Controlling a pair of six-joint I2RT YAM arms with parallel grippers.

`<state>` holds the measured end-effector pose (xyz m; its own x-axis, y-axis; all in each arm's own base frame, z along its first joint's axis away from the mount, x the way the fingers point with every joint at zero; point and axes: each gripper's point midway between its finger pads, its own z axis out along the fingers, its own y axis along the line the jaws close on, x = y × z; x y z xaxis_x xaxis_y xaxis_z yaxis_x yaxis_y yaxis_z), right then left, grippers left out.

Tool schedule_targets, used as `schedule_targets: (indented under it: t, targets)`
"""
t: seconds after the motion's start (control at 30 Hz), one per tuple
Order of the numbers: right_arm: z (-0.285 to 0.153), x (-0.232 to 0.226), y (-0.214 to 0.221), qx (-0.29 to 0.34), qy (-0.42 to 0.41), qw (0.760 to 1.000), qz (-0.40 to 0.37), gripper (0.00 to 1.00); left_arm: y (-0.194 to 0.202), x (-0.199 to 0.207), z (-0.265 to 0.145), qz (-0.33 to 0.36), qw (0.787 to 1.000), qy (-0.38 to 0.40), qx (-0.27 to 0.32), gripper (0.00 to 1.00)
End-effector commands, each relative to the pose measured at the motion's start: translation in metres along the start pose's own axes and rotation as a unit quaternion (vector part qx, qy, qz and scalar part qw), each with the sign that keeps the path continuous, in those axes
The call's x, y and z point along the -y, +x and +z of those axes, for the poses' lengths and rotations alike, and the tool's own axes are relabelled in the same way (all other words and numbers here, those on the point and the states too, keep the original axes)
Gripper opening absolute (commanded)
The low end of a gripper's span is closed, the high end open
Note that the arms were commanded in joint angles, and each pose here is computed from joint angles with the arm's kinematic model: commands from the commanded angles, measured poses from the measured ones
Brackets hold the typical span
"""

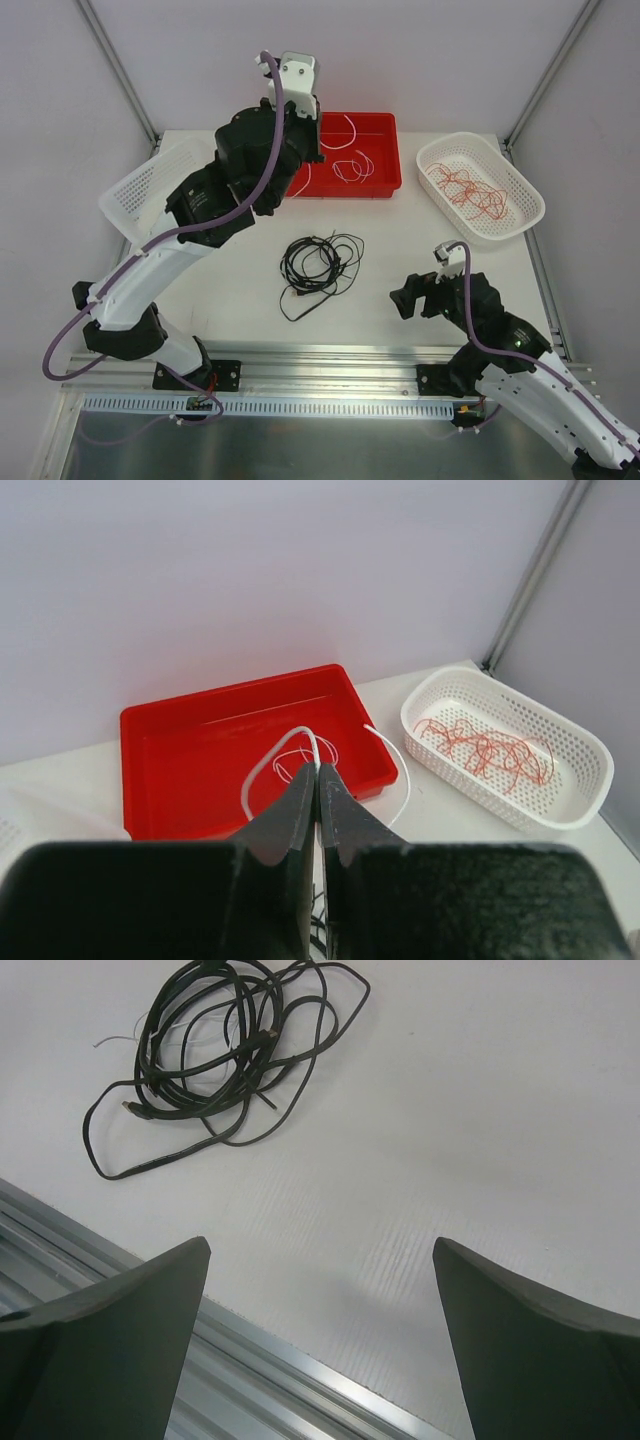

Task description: Untangle the cables

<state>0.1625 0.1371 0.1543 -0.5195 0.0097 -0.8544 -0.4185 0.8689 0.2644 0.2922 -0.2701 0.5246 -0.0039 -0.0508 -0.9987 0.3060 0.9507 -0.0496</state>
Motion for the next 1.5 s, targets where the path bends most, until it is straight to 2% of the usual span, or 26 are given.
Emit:
schedule_targets:
  t: [0.0, 0.13, 0.17, 0.33, 0.63, 0.9, 1.13, 1.3, 1.47]
  targets:
    - [-0.009, -0.007, -0.019, 0.023, -0.01, 1.0, 0.007, 1.0, 0.003, 0.027, -0.005, 0.036, 0.997, 0.074, -0.005, 0.0]
    - [-0.01, -0.009, -0.019, 0.023, -0.016, 1.0, 0.007, 1.0, -0.03, 0.017, -0.012, 0.046, 0.996, 0.072, 0.032, 0.0]
    - [-0.01, -0.01, -0.02, 0.023, -0.016, 1.0, 0.008, 1.0, -0.033, 0.015, -0.01, 0.072, 0.995, 0.065, 0.035, 0.0]
    - [-0.007, -0.01, -0.019, 0.019, -0.017, 1.0, 0.008, 1.0, -0.034, 0.004, -0.001, 0.11, 0.992, 0.05, 0.038, 0.0]
    - [-0.005, -0.013, -0.017, 0.008, -0.02, 1.0, 0.01, 1.0, -0.004, -0.017, 0.062, 0.059, 0.994, 0.086, 0.01, 0.0]
    - [-0.003, -0.019, -0.019, -0.015, -0.026, 1.0, 0.004, 1.0, -0.033, -0.025, 0.112, 0.051, 0.99, 0.109, 0.074, 0.0]
    - [0.007, -0.026, -0.015, -0.054, -0.033, 0.998, -0.012, 1.0, -0.007, -0.06, 0.177, 0.024, 0.992, 0.099, 0.075, 0.0]
    - [0.02, -0.033, -0.011, -0.076, -0.043, 0.996, -0.013, 1.0, 0.009, -0.078, 0.203, 0.028, 0.993, 0.092, 0.075, 0.0]
    - [0.032, -0.034, -0.003, -0.096, -0.039, 0.995, -0.012, 1.0, 0.064, -0.1, 0.242, 0.012, 0.996, 0.077, 0.035, 0.0]
